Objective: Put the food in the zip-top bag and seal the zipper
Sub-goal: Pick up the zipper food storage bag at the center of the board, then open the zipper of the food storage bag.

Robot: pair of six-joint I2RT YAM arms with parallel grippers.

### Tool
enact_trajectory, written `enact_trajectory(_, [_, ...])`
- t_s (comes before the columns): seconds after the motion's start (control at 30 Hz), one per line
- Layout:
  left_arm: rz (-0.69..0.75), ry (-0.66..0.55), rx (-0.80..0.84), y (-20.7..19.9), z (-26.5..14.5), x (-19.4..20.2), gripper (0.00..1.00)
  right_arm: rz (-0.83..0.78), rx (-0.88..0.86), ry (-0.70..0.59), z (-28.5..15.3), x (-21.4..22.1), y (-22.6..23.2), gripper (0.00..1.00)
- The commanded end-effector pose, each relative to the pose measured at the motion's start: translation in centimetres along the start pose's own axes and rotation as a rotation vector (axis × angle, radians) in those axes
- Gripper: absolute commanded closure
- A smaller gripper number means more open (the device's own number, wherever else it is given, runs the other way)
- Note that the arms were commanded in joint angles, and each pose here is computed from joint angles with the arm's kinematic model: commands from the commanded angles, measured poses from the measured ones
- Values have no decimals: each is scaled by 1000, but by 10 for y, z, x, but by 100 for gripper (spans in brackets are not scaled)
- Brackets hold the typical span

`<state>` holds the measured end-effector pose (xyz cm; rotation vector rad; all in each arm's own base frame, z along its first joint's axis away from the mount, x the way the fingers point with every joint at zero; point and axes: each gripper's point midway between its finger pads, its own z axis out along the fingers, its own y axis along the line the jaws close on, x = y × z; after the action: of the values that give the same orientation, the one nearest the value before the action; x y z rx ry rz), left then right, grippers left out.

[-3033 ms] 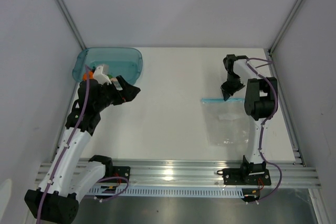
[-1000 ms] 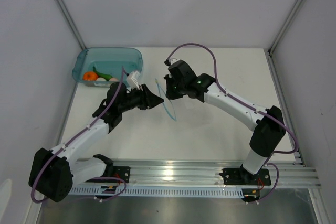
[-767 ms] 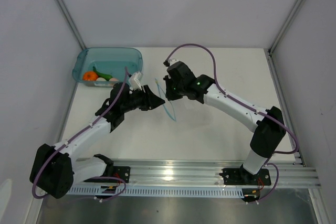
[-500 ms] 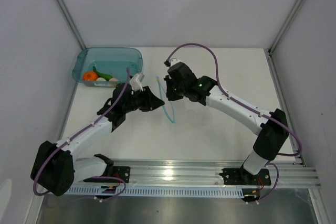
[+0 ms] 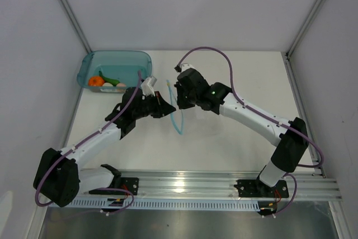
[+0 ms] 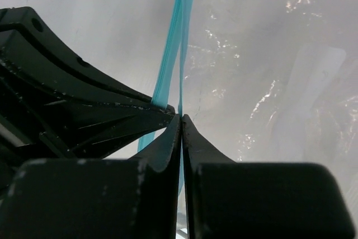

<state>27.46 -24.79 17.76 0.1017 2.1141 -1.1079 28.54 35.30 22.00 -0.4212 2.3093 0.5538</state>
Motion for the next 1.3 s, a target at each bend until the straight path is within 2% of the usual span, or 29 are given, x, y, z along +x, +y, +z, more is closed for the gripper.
enact_trajectory(0.0, [47,-49,73,-28,-6,-17,99,16,59,-13,-2,-6,-4,96])
enact_trajectory(0.07, [42,-51,77,-30,-7,-17,99,4,87,4,-2,-3,-5,90])
enact_trajectory(0.1, [43,-53,81,-32,-8,-18,99,-1,110,18,3,1,-7,81])
enact_trajectory(0.2, [42,-50,77,-33,-9,-18,99,-9,140,30,4,2,-6,64])
enact_trajectory(0.27, [46,-54,79,-36,-9,-21,99,-25,141,43,7,6,-2,59])
enact_trajectory(0.37, [48,-56,82,-37,-10,-22,99,-34,149,54,9,10,-1,59])
enact_trajectory(0.43, [49,-58,78,-37,-11,-21,99,-36,163,64,11,14,-4,62])
enact_trajectory(0.53, [51,-61,72,-35,-11,-21,99,-42,203,63,10,15,-12,84])
enact_trajectory(0.57, [49,-59,68,-33,-11,-19,99,-46,228,55,9,14,-17,100])
enact_trajectory(0.83, [75,-56,-10,-13,-13,-12,99,-53,424,-30,-19,-3,-56,100])
enact_trajectory(1.03, [85,-58,-24,-8,-16,-9,99,-117,442,-55,-33,-8,-64,100])
enact_trajectory(1.27, [97,-57,-51,-3,-15,-11,100,-109,523,-70,-52,-16,-91,100])
